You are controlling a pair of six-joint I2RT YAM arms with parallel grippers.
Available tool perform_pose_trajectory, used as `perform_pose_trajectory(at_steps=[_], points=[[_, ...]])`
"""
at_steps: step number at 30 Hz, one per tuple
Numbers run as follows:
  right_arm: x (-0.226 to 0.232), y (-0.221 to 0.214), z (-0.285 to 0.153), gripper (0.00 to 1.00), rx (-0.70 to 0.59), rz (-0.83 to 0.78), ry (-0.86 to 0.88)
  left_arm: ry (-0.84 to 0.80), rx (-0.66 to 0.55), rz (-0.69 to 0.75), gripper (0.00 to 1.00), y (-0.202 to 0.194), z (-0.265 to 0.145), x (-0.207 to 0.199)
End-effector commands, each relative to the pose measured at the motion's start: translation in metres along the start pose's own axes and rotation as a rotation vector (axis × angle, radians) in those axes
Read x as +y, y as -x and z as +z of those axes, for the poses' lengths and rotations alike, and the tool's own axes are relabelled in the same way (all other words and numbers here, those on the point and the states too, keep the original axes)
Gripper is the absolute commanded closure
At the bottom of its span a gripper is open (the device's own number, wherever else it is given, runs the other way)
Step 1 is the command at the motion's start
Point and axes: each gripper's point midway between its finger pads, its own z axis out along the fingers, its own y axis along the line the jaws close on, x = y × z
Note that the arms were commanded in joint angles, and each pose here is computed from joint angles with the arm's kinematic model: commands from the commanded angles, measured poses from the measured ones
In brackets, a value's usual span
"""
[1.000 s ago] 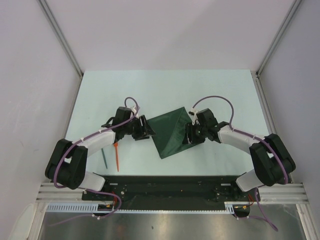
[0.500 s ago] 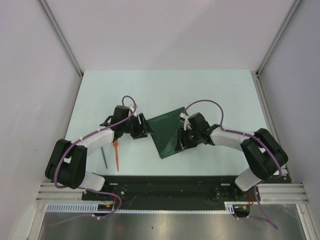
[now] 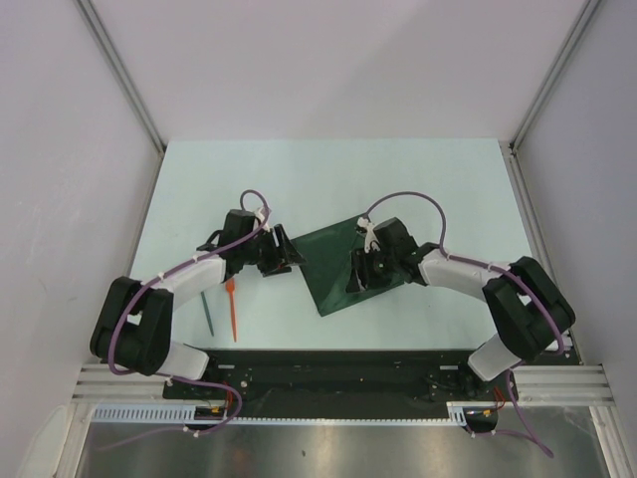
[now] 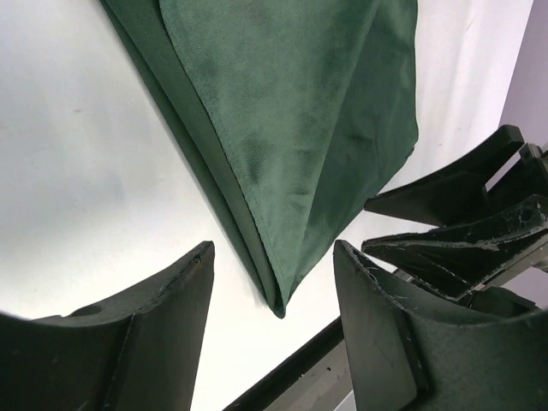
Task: Fold the napkin into a case and place the utensils inside
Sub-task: Turn over the upper triangle folded napkin at the center of the board.
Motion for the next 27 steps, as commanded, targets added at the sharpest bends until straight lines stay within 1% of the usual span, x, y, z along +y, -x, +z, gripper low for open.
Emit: perform_pose_trajectory(at_steps=[1,5,9,12,18,23,26,27], points=[[0.002,0.014,0.011,0.48,-0.02,-0.032,0.005,-0.014,-0.033,0.032,0.37,0.013,-0.005,-0.008],[0.002,-0.006,0.017,0.49,0.027,-0.025,0.015,-0.01,-0.037,0.033,0.37,0.014,-0.007,-0.006],[0.002,-0.031,0.012,0.5,0.071,-0.02,0.007,-0.005,-0.038,0.027,0.37,0.016,-0.006,-0.002],[0.006,-0.03,0.003,0.49,0.05,-0.026,0.008,0.0,-0.042,0.023,0.37,0.017,-0.006,0.0],[0.009,-0.016,-0.003,0.49,0.02,-0.036,0.0,-0.009,-0.032,0.012,0.37,0.018,-0.002,0.001],[0.005,0.014,-0.014,0.49,-0.055,-0.011,-0.013,0.003,-0.016,0.005,0.36,0.018,0.004,0.005],[-0.007,0.032,-0.025,0.47,-0.114,-0.032,-0.067,0.057,-0.021,-0.019,0.34,0.02,0.012,0.017],[-0.012,0.042,-0.033,0.45,-0.151,-0.054,-0.127,0.072,-0.014,-0.032,0.34,0.02,0.016,0.022]])
